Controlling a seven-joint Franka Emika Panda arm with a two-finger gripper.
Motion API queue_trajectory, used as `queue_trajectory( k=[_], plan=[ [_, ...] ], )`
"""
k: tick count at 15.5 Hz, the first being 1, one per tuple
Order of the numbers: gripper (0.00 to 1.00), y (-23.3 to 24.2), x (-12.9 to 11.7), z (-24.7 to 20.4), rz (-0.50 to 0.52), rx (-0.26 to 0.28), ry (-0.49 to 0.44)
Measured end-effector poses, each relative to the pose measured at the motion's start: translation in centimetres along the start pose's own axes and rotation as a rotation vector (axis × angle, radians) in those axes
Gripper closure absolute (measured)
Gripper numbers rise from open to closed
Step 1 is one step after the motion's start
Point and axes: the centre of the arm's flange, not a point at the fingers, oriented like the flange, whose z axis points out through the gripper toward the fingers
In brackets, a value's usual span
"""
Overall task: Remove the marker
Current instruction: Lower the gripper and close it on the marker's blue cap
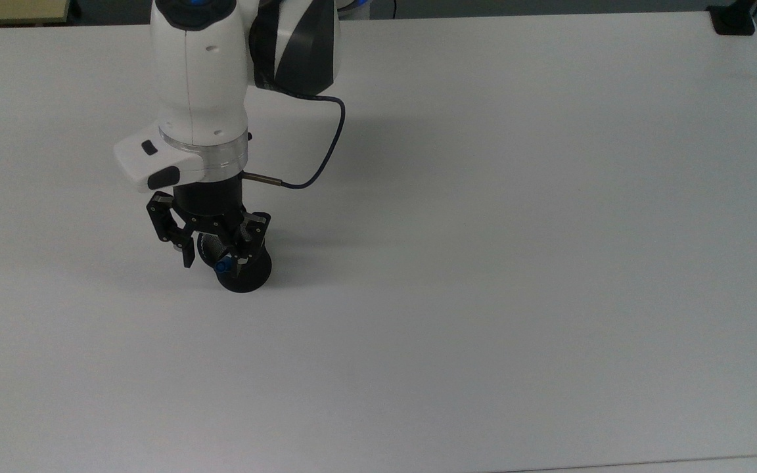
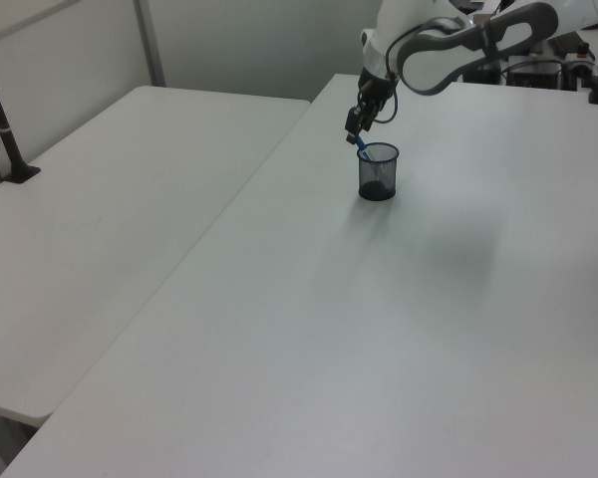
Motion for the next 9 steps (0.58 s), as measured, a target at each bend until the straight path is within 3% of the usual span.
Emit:
queue_trajectory(
  k=[2, 4, 6, 8, 9],
  plan=[
    [0.41, -0.16, -0.34, 0.66, -0.017, -0.009, -0.011],
    [0.62, -0.18, -0.47, 0.84, -0.022, -0.011, -0.015],
    [0.65, -0.18, -0.48, 0.85, -0.023, -0.011, -0.015],
    [0.83, -0.2, -0.45, 0.79, -0.024, -0.011, -0.014],
    [0.83, -0.19, -0.45, 0.78, -0.025, -0.012, -0.014]
  ],
)
